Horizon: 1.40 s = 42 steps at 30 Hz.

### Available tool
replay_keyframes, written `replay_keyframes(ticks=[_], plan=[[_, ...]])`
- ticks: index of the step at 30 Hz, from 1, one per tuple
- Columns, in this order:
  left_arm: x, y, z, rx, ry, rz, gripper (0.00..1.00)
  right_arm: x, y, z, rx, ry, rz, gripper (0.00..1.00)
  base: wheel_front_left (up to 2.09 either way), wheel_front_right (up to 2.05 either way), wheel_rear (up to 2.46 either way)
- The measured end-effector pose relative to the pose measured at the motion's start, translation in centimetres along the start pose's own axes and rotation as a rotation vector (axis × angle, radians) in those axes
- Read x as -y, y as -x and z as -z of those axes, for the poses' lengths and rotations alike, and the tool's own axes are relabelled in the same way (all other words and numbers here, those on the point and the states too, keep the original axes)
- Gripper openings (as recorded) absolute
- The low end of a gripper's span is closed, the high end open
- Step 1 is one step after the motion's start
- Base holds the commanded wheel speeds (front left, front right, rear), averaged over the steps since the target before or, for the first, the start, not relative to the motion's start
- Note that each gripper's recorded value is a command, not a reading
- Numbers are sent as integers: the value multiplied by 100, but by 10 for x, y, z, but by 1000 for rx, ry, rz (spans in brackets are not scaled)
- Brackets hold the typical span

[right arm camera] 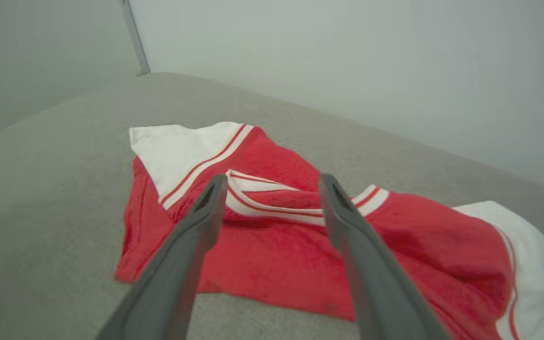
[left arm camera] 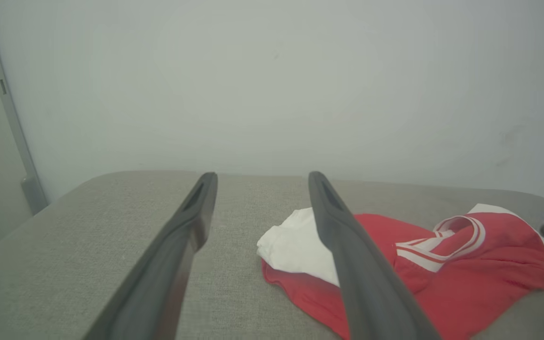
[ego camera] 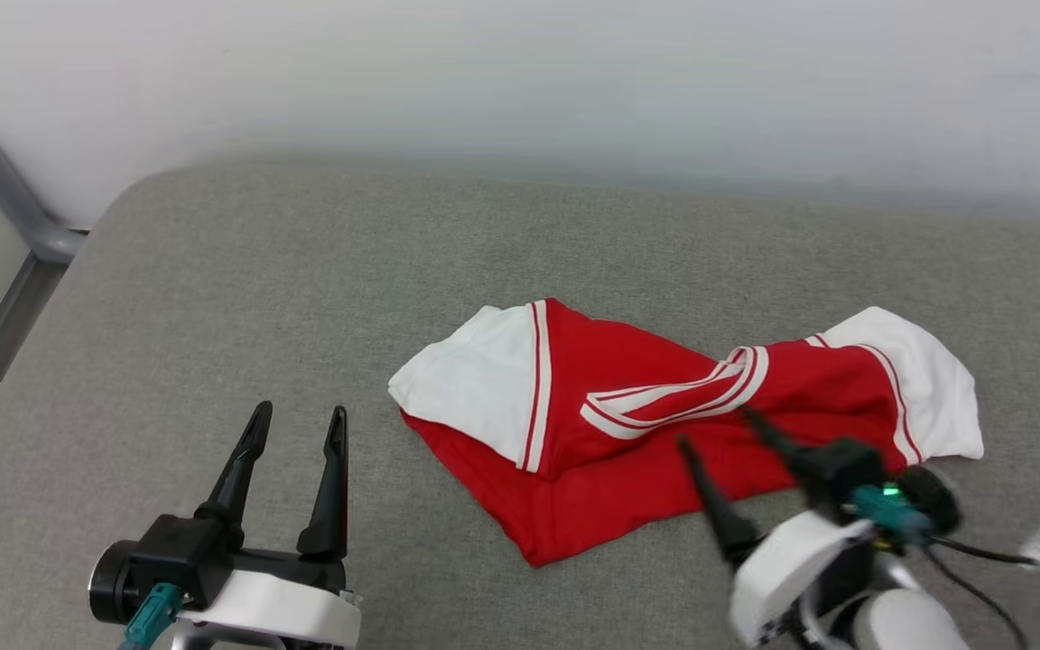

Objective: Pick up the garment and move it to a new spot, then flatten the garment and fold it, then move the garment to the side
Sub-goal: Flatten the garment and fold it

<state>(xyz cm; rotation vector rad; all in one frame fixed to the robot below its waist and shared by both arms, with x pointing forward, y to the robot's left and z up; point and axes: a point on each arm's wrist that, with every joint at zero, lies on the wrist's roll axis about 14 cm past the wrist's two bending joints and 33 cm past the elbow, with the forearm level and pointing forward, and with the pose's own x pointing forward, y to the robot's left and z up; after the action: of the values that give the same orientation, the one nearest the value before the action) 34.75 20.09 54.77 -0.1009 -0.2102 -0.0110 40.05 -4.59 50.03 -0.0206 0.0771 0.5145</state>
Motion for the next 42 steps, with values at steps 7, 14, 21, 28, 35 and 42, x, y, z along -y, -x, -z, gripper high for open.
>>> replay_keyframes(ticks=[7, 14, 21, 28, 35, 42], plan=[[-7, 0, 4, -11, -1, -30, 100, -87, -5, 38, -353, 34, -393, 100, 0, 0, 0], [-17, 4, 11, -38, -8, -68, 100, -115, -7, 76, -624, 115, -562, 100, 0, 0, 0], [-40, 19, 22, -86, -19, -151, 100, -111, -19, 117, -830, 243, -600, 100, 0, 0, 0], [-51, 26, 24, -103, -27, -192, 100, -110, -20, 140, -911, 302, -622, 100, 0, 0, 0], [-51, 22, 22, -92, -28, -189, 100, -101, -9, 145, -956, 293, -613, 0, 0, 0, 0], [-37, 11, 19, -70, -15, -137, 100, -69, 15, 142, -984, 254, -540, 0, 0, 0, 0]])
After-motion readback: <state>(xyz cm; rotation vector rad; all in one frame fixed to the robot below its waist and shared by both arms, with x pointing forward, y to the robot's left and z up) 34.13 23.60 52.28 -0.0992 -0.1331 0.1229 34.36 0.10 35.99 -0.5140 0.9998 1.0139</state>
